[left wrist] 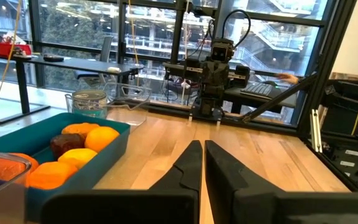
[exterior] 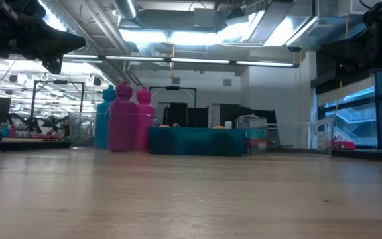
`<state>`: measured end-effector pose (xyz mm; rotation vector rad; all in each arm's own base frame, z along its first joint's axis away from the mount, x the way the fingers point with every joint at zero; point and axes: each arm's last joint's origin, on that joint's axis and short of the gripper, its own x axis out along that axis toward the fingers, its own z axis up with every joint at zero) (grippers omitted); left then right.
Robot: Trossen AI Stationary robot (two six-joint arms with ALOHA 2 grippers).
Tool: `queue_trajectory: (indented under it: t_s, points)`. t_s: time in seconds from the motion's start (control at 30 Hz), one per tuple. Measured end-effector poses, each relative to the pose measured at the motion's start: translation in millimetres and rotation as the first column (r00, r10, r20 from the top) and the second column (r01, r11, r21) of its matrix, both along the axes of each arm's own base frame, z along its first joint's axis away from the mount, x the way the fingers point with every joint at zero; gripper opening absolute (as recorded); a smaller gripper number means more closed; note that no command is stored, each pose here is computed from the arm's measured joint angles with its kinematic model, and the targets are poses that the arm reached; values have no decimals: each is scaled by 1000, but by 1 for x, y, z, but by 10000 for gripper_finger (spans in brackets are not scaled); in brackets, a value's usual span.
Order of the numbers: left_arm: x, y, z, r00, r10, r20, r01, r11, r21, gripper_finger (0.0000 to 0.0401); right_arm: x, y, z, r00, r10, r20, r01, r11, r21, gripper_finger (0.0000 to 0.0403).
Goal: Pick & Place Food Item
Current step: Return to Home Position
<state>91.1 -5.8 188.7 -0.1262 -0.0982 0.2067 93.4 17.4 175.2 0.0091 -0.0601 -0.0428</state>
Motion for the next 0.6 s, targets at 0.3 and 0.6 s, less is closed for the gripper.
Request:
queue_trajectory:
  t_s: [0.3, 0.6]
  points:
    - [0, 0, 0, 1000, 0, 0, 0, 1000, 0, 11, 0, 0, 0, 1000, 0, 0, 0, 1000, 0, 16]
    - [0, 0, 0, 1000, 0, 0, 0, 1000, -1, 8, 0, 0, 0, 1000, 0, 0, 0, 1000, 0, 16]
